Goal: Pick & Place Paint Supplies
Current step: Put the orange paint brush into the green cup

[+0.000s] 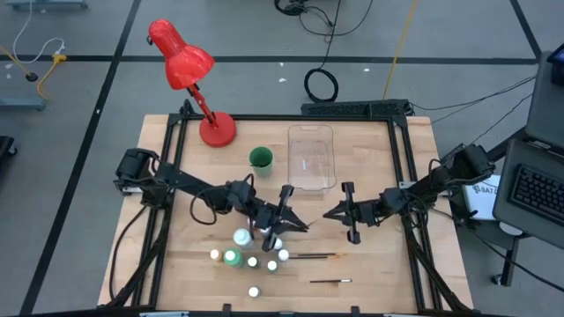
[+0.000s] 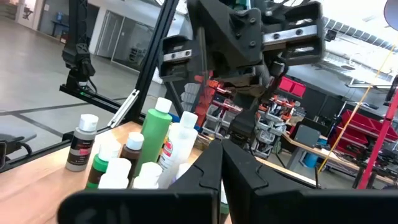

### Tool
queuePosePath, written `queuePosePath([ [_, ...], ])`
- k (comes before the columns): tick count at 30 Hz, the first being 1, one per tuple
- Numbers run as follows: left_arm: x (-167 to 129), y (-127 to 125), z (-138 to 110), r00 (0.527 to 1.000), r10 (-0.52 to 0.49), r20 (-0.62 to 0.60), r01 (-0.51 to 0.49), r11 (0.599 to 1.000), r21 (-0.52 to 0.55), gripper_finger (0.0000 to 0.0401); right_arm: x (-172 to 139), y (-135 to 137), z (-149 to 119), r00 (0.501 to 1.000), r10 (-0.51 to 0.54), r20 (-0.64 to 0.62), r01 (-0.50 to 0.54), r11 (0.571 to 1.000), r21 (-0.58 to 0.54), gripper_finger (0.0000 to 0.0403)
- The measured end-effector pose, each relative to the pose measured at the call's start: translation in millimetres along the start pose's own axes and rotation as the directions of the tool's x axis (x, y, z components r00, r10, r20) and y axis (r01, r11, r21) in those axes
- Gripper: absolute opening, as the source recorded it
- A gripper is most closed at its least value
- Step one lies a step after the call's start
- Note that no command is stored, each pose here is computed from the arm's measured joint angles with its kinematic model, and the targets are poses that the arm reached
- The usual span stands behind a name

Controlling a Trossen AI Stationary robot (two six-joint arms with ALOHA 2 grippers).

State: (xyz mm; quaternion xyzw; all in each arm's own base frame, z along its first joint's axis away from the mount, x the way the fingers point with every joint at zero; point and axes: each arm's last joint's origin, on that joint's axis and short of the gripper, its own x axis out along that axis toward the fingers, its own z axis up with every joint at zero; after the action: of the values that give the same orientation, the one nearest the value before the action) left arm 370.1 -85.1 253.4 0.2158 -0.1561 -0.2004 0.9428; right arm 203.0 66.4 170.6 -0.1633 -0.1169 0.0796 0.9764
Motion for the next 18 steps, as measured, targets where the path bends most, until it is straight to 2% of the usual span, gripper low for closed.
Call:
queuePosePath([
  [6,-2,3,5,1.000,0.003,-0.005,-0.002,1.000,0.028,0.0005,0,1,-2,1.000,0.009,-0.023,-0.009,1.000,-0.003,0.0001],
  [9,-8,11,28,0.998,0.051,-0.021,-0.049,0.997,0.057,0.0004,0,2,-5,0.999,0.019,-0.046,-0.019,1.000,-0.006,0.0010],
  [11,-16,16,46,0.987,0.129,-0.095,-0.121,0.989,0.089,0.0003,0,2,-5,0.999,0.018,-0.050,-0.019,1.000,-0.007,0.0019],
  [14,-34,24,72,0.927,0.285,-0.244,-0.260,0.957,0.129,0.0003,0,2,-5,0.998,0.020,-0.056,-0.020,1.000,-0.008,0.0037],
  [18,-65,38,96,0.806,0.444,-0.392,-0.416,0.895,0.159,0.0002,0,2,-5,0.998,0.019,-0.055,-0.020,1.000,-0.008,0.0057],
])
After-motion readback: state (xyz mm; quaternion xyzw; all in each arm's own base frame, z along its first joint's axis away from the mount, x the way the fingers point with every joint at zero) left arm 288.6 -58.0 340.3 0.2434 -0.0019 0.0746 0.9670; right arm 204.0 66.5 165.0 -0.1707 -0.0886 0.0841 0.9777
